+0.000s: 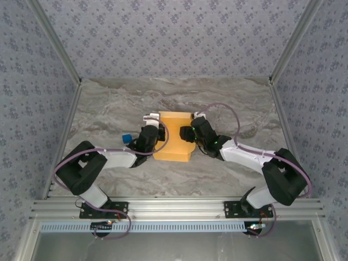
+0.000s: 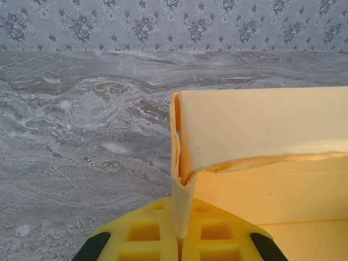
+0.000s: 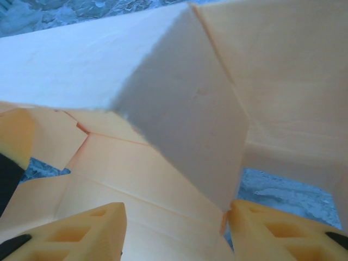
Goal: Fold the paper box
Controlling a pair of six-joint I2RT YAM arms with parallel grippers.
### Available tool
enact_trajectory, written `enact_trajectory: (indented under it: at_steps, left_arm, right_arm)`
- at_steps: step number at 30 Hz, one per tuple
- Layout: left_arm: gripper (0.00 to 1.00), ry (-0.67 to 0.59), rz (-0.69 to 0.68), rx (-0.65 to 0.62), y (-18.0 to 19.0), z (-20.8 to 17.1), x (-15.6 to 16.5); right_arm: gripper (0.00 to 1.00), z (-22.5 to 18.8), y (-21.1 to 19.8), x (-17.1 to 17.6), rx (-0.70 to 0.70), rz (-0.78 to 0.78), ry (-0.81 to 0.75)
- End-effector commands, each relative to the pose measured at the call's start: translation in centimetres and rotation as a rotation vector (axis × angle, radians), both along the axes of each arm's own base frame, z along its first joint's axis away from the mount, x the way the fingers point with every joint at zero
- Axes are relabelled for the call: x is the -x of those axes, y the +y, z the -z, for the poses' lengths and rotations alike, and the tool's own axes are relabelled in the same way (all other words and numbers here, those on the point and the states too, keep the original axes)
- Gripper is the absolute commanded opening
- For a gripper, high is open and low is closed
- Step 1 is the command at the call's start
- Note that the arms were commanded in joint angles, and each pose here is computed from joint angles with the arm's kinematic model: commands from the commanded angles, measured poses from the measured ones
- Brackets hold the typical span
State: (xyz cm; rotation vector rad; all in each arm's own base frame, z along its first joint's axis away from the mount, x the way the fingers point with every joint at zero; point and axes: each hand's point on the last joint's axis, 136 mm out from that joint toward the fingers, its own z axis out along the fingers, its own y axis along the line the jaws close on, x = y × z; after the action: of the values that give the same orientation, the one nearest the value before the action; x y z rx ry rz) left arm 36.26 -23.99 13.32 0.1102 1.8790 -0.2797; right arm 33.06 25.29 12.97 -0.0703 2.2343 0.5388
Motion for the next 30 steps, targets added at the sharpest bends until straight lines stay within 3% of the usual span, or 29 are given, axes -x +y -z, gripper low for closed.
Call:
enact_trajectory:
  at_steps: [1,15,23,30]
  left_arm:
    - [0.0,-0.03,0.02,0.052,-0.7,-1.7,0.1]
    - [0.0,-0.027,0.007,0.041,-0.3,-1.4,0.1]
    - [0.0,-0.024,-0.007,0.037,0.1,-1.4,-0.1]
    - [0.0,-0.008,-0.017,0.051,0.7,-1.4,-0.2]
  right_arm:
    - [0.51,0.8,1.2,0.5,-0.009,-0.062,0.0]
    - [0.45,1.3,1.8,1.2,0.054,-0.142,0.006]
    - [0.53,-1.2,-0.5,2.5,0.157,-0.165,-0.034]
    - [0.61,-4.6,-1.6,4.8,0.216,-0.295,-0.073]
